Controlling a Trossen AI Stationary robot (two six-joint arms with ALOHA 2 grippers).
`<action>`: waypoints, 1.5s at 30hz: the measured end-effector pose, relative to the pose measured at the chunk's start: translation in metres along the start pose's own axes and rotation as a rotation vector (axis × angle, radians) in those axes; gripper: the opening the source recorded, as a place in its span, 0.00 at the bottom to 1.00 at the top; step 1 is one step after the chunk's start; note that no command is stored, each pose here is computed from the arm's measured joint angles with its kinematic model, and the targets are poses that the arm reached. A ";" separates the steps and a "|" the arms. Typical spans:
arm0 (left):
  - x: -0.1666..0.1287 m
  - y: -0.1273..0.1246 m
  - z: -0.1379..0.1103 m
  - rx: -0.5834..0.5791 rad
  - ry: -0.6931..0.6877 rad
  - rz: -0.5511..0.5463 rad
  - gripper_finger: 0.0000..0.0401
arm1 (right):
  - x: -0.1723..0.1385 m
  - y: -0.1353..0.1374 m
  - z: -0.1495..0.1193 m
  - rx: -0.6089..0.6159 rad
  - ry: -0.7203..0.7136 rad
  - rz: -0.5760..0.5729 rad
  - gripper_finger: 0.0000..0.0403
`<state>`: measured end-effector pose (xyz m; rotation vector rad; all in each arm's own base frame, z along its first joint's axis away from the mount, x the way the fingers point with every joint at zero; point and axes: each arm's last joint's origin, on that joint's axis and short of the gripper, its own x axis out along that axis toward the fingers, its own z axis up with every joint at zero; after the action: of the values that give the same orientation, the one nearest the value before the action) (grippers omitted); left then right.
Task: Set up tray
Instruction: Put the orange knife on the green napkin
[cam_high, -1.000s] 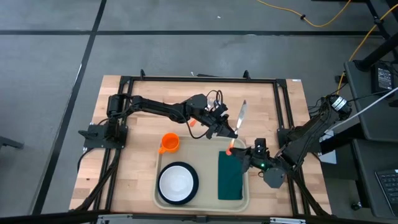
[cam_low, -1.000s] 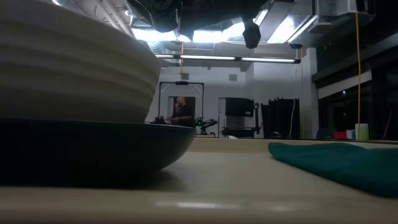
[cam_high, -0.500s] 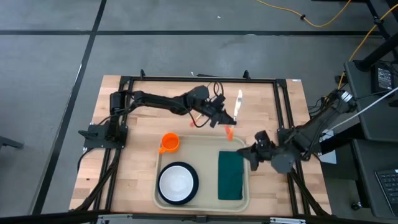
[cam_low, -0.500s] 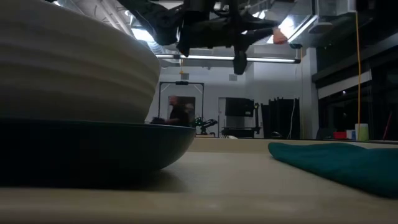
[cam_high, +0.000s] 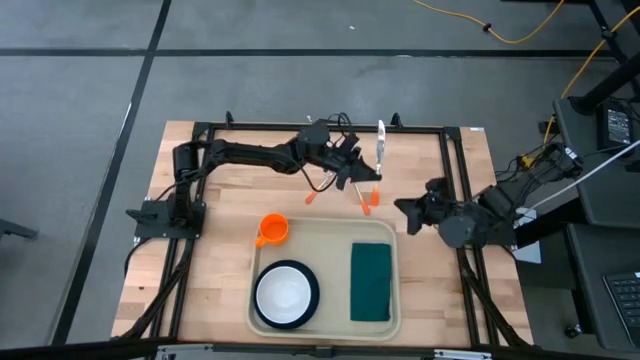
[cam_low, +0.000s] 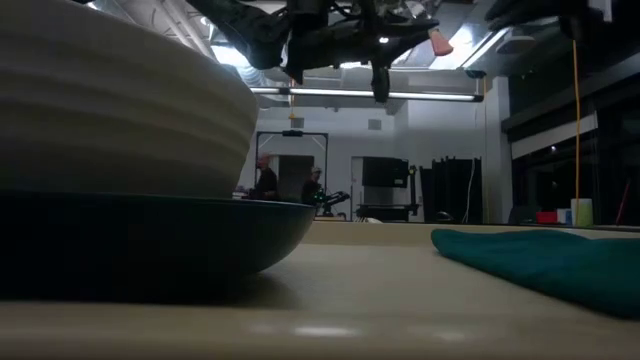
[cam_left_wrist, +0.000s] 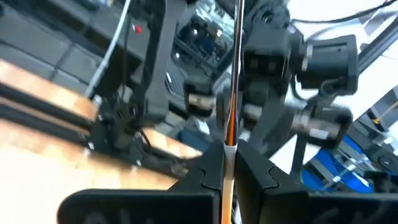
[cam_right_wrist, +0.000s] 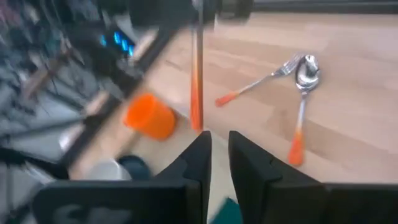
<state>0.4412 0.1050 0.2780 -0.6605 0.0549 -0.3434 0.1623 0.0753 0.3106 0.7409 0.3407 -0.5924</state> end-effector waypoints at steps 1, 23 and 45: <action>0.001 -0.002 0.004 0.009 -0.007 0.000 0.02 | 0.001 -0.001 0.002 -0.040 0.055 0.010 0.15; 0.032 -0.041 0.016 0.137 -0.153 0.327 0.02 | -0.003 -0.059 0.069 -0.231 0.118 0.355 0.15; 0.042 -0.056 0.000 0.110 -0.122 0.328 0.02 | 0.025 -0.068 0.051 -0.197 0.061 0.492 0.15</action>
<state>0.4645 0.0498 0.3141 -0.5507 0.0273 0.0100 0.1443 -0.0109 0.2979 0.6224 0.2556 -0.0701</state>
